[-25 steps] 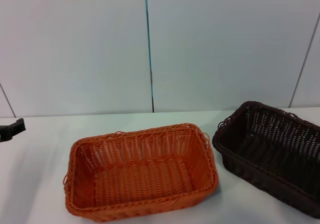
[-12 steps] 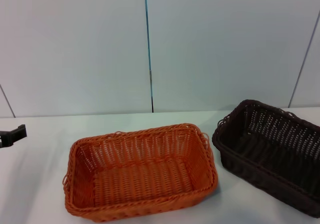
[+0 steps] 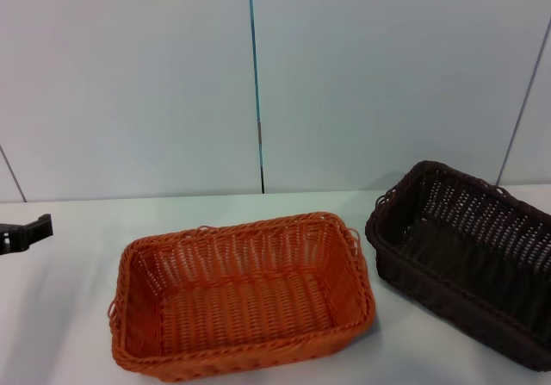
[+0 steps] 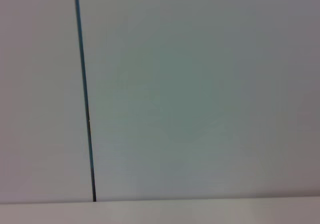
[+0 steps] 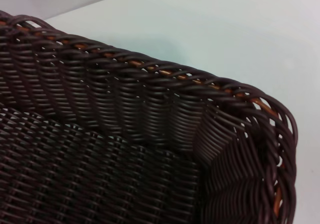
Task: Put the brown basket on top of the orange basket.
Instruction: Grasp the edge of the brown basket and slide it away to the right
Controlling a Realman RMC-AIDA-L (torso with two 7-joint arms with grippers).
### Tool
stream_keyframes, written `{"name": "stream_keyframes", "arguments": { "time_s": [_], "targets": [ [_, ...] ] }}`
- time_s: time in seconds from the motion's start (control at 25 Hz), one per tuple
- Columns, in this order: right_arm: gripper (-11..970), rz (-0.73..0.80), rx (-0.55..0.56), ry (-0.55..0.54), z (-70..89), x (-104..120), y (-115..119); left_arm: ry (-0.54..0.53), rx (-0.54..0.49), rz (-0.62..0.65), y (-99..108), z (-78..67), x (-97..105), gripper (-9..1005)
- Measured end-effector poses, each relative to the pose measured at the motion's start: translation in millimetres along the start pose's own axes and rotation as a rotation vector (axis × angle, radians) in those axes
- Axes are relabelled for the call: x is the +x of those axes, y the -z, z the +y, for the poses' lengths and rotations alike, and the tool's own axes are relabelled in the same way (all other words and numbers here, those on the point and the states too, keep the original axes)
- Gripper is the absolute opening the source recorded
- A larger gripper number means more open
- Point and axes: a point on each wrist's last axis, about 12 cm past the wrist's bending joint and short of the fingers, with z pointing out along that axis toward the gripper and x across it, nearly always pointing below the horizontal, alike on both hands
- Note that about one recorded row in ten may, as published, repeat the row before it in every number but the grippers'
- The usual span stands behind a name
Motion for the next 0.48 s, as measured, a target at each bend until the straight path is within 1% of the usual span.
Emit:
{"name": "stream_keyframes", "arguments": {
  "time_s": [0.08,0.2,0.44,0.48],
  "targets": [
    [687,0.001,-0.003,-0.01,1.4,-0.8,0.3,-0.001,0.003,-0.002,-0.1,-0.7,-1.2,909],
    [654,0.002,-0.004,-0.016,2.4,-1.2,1.0,-0.004,0.005,-0.007,-0.4,-1.5,-3.4,909],
    [588,0.05,-0.033,-0.019,11.1,0.3,6.7,-0.004,0.019,-0.011,-1.9,-5.1,-6.8,908],
    [547,0.052,-0.036,-0.016,11.6,0.1,6.9,-0.003,0.021,-0.01,-1.9,-5.3,-7.0,908]
  ]
}}
